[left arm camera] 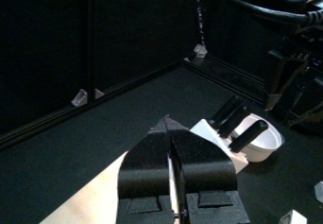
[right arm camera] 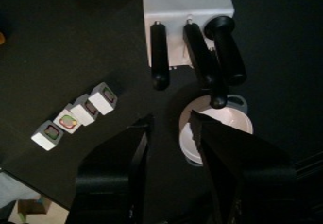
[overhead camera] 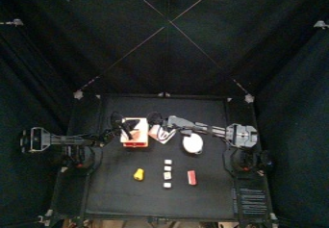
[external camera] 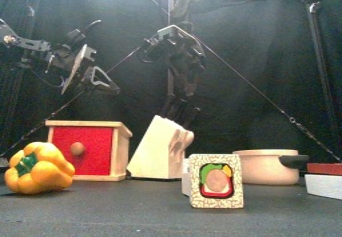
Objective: Grab sushi piece from table
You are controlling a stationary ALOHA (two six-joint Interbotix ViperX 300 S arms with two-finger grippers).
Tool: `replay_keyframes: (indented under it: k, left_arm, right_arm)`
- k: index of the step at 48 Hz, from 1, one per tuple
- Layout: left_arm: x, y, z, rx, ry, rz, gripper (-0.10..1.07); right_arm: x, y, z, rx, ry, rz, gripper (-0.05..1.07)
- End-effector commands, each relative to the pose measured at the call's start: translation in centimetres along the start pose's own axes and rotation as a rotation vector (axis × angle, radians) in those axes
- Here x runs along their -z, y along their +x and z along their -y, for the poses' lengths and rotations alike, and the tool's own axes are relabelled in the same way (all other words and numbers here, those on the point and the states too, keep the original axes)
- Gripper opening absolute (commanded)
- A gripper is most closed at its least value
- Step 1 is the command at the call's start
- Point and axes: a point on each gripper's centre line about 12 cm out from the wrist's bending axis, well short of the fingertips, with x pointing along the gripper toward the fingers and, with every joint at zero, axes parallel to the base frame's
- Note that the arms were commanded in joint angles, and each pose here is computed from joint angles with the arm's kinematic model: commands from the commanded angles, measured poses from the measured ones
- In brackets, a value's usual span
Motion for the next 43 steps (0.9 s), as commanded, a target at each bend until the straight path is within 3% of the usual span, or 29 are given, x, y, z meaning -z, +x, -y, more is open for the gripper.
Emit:
replay_keyframes:
  k: [1,15,31,43]
  left_arm:
    - [-0.5,0.2,0.2,0.003,-0.002,0.020,0.22]
    - [-0.6,0.2,0.2,0.003,-0.002,0.022,0.22]
    - [-0.6,0.2,0.2,0.005,-0.001,0.020,0.22]
    - [-0.6,0.2,0.3,0.010,0.003,0.023,0.22]
  right_arm:
    - [0.9,-2.7,0.2,-0.024,0.004,0.065,0.75]
    - [4.0,-3.7,0.3,-0.087,0.025,0.168,0.75]
    - [8.4,-4.0,-1.9,-0.206,0.054,0.312,0.75]
    - [10.7,-2.3,-3.8,-0.261,0.005,0.367,0.75]
